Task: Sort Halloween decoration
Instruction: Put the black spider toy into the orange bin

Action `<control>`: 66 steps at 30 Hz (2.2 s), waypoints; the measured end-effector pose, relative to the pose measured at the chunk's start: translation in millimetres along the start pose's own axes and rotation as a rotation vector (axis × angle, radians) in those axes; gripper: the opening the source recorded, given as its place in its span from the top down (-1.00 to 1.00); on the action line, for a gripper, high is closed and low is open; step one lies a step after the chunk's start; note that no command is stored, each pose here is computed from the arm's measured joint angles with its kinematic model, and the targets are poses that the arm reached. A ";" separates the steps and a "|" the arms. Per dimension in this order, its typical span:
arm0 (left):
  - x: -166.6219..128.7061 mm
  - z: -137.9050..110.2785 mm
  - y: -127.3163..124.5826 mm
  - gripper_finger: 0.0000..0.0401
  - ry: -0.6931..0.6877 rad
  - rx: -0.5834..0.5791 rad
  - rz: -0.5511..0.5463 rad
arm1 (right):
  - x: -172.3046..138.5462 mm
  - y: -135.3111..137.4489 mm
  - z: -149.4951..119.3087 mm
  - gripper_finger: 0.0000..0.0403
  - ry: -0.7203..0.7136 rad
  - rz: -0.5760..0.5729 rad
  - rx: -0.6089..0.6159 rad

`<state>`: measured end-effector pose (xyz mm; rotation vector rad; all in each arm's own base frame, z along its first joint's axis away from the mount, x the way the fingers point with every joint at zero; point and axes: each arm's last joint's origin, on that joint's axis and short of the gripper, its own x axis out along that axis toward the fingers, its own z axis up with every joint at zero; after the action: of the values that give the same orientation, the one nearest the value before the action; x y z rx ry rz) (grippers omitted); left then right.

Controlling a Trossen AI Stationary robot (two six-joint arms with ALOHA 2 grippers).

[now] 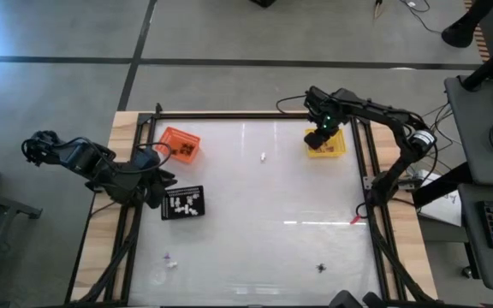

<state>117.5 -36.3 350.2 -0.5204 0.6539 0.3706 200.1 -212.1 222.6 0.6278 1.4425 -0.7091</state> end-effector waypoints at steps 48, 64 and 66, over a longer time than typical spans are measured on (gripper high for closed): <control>-1.9 -5.0 0.2 0.57 0.130 0.137 -0.093 | -34.7 78.0 -21.6 0.83 -0.168 0.130 -0.029; -2.4 -4.9 0.5 0.57 0.128 0.133 -0.095 | -34.6 78.7 -23.0 0.83 -0.149 0.140 0.016; -2.4 -4.9 0.5 0.57 0.128 0.133 -0.095 | -34.6 78.6 -23.0 0.83 -0.149 0.141 0.017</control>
<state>113.0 -39.0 348.3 -0.4487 0.7689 0.2040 244.6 -141.5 253.2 0.6683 1.2436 -0.6441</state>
